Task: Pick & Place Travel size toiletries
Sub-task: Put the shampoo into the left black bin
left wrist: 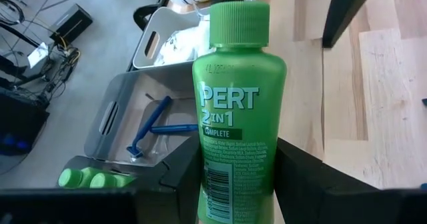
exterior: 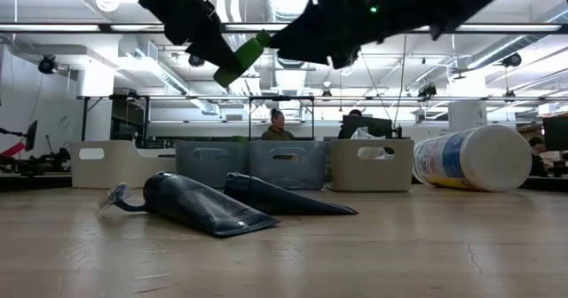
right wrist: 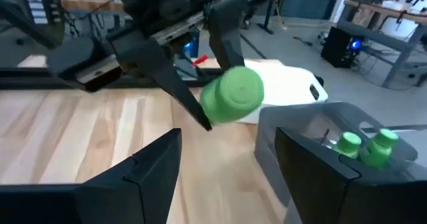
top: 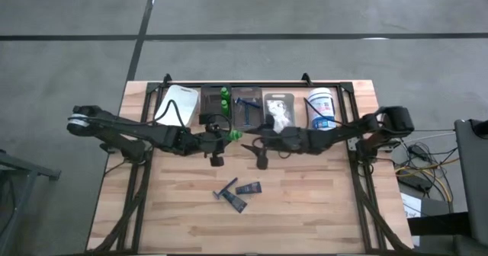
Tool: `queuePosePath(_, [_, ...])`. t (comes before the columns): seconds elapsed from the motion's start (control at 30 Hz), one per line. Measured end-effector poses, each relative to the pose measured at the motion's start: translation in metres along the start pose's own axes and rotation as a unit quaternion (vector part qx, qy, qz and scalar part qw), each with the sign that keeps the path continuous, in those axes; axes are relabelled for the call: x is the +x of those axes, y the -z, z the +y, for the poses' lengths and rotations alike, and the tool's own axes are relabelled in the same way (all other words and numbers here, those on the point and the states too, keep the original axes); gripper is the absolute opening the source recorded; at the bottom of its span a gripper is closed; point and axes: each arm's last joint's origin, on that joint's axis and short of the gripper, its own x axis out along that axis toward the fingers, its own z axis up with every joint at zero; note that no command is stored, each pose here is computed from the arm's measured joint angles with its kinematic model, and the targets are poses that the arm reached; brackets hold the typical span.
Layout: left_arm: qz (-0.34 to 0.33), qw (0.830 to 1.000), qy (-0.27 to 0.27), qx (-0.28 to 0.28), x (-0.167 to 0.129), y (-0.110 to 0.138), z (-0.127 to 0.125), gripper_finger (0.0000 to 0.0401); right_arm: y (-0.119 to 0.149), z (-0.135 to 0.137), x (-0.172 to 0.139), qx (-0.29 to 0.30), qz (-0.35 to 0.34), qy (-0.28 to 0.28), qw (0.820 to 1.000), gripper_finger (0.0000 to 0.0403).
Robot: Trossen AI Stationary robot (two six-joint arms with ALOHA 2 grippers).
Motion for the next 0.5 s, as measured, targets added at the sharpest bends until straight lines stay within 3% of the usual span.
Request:
queuePosePath(0.17, [0.001, 1.000, 0.003, 0.001, 0.000, 0.000, 0.000, 0.0156, -0.008, -0.004, 0.011, -0.004, 0.011, -0.041, 0.999, 0.0253])
queuePosePath(0.3, [0.003, 1.000, 0.004, 0.001, 0.000, 0.001, 0.000, 0.0156, -0.015, -0.006, 0.012, -0.005, 0.000, -0.043, 0.999, 0.0255])
queuePosePath(0.5, [0.006, 1.000, 0.008, 0.003, 0.000, 0.002, -0.001, 0.0156, -0.017, -0.009, 0.011, -0.009, -0.003, -0.040, 0.999, 0.0226])
